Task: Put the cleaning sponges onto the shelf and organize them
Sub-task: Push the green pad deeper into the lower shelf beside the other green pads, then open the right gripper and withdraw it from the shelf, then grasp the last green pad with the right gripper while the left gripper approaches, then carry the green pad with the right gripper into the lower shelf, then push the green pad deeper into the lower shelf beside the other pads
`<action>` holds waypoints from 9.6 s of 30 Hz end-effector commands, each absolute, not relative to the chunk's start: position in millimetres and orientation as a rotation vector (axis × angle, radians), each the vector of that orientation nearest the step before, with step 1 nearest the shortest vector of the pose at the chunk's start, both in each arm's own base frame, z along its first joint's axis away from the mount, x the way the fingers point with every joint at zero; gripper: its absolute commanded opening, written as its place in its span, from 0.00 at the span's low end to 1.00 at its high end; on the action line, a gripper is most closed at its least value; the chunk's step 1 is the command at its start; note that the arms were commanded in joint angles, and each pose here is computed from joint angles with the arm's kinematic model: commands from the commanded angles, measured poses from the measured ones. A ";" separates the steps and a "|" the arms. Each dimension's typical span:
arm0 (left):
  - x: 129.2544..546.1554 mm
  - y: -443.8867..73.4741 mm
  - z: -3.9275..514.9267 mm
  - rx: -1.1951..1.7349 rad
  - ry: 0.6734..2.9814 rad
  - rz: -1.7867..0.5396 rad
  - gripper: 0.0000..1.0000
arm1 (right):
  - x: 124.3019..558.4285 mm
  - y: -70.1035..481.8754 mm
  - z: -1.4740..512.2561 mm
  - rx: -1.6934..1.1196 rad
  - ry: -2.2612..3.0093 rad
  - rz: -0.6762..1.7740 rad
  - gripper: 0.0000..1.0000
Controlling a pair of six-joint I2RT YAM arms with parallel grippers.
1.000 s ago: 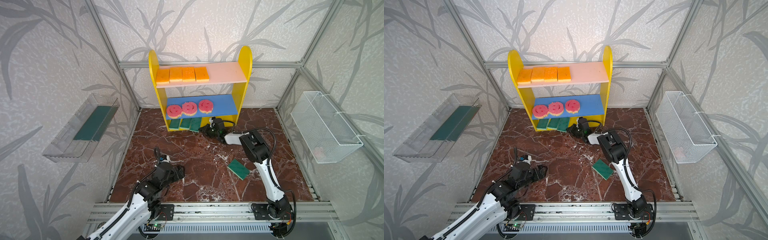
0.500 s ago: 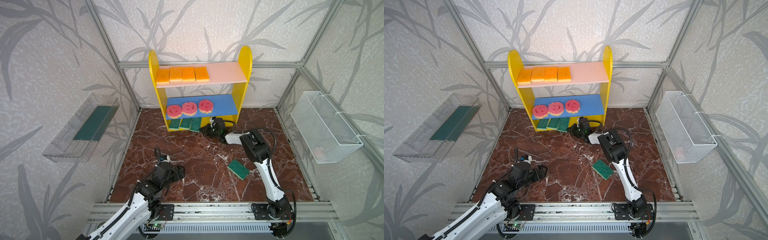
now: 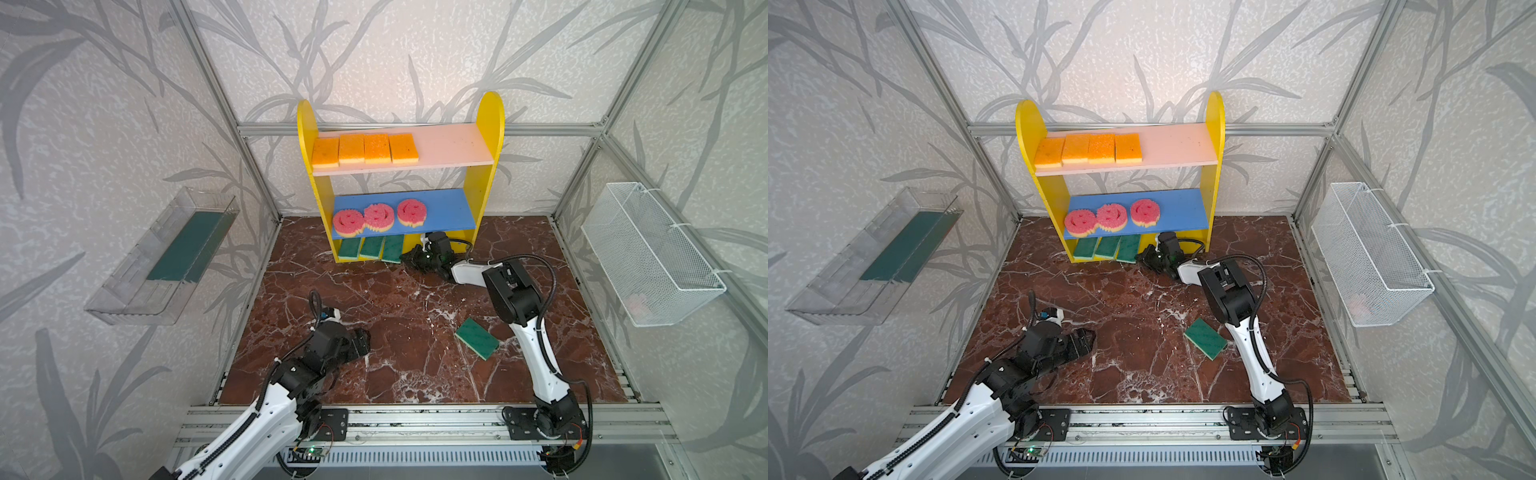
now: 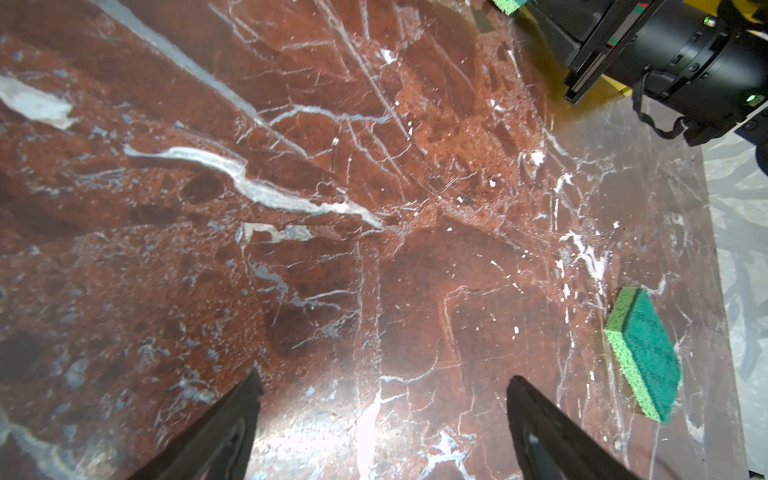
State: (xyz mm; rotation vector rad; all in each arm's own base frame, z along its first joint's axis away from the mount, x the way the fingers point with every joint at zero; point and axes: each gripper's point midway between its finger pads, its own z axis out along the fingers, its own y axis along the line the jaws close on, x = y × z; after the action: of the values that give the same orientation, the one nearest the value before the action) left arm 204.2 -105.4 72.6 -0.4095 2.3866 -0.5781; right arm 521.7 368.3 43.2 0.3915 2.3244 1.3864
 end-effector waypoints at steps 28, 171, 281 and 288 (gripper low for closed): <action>207.9 -103.7 77.9 -0.426 2.368 -0.571 0.93 | 544.4 369.4 63.8 0.364 2.385 1.290 0.00; 220.0 -220.2 86.0 -0.013 2.378 -0.633 0.97 | 195.8 182.3 50.6 0.173 2.660 1.063 0.51; 246.1 -143.4 76.9 -0.167 2.455 -0.458 0.96 | 543.1 310.2 49.2 0.085 2.441 1.542 0.00; 248.0 -144.4 76.2 -0.168 2.460 -0.452 0.96 | 550.3 306.7 48.3 0.066 2.459 1.498 0.00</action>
State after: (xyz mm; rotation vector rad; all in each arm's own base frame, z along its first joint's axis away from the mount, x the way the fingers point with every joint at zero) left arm 242.6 -147.6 69.9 -0.1666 2.4707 -0.4868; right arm 537.8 321.6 64.4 0.0484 2.4444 1.5397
